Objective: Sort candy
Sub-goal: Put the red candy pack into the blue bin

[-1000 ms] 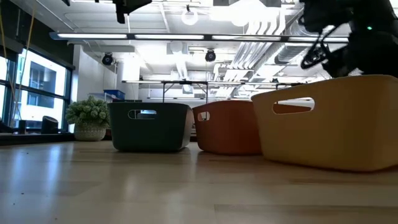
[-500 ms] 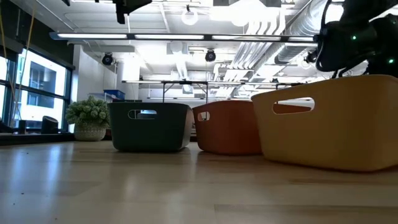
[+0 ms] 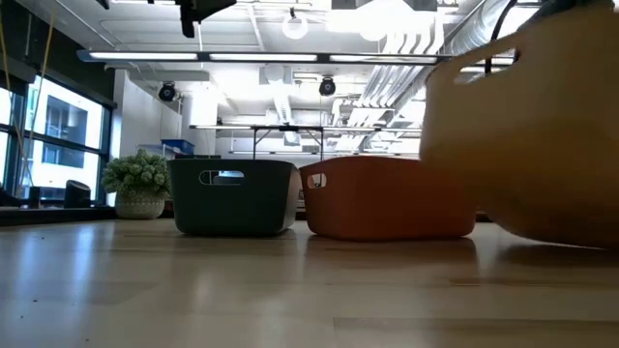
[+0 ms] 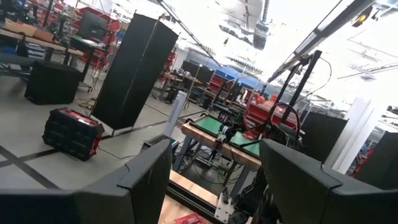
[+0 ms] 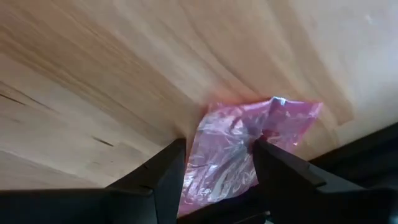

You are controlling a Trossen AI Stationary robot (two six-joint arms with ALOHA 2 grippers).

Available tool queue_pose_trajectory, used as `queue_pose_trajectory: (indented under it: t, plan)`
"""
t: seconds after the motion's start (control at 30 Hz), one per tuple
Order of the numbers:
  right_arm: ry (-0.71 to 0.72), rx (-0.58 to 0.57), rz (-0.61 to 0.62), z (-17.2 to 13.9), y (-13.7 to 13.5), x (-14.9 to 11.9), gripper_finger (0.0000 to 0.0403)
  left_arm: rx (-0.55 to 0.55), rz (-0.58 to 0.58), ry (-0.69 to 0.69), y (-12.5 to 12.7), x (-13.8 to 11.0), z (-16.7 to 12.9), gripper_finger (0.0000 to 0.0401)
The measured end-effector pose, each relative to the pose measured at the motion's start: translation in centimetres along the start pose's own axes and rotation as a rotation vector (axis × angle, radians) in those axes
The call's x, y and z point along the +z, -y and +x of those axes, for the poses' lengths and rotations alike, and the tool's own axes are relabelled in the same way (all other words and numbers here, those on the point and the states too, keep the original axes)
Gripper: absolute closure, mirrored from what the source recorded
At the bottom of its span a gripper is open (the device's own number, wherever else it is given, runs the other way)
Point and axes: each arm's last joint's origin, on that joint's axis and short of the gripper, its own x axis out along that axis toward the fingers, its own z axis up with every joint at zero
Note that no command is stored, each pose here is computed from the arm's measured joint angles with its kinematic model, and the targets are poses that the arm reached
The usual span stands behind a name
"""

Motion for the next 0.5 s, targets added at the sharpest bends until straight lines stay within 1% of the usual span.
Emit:
queue_pose_trajectory:
  t: [0.1, 0.17, 0.2, 0.27, 0.37, 0.4, 0.5]
  plan:
    - [-0.026, -0.012, -0.012, 0.31, -0.22, 0.28, 0.0220, 0.000, -0.006, 0.000, 0.00, 0.00, 0.00, 0.0162]
    - [-0.032, -0.015, -0.014, 0.33, -0.32, 0.39, 0.0231, 0.000, -0.006, 0.000, 0.00, 0.00, 0.00, 0.0162]
    - [-0.032, -0.014, -0.014, 0.31, -0.34, 0.40, 0.0243, 0.000, -0.006, 0.000, 0.00, 0.00, 0.00, 0.0162]
    - [-0.034, -0.010, -0.003, 0.32, -0.37, 0.39, 0.0280, 0.000, -0.006, 0.000, 0.00, 0.00, 0.00, 0.0162]
    - [-0.042, -0.012, 0.009, 0.34, -0.34, 0.34, 0.0365, 0.000, -0.002, 0.000, 0.00, 0.00, 0.00, 0.0162]
    - [-0.044, -0.012, 0.013, 0.32, -0.34, 0.32, 0.0382, 0.000, 0.003, 0.000, 0.00, 0.00, 0.00, 0.0162]
    - [-0.037, -0.017, 0.020, -0.07, -0.53, 0.42, 0.0388, 0.000, 0.013, 0.000, 0.00, 0.00, 0.00, 0.0162]
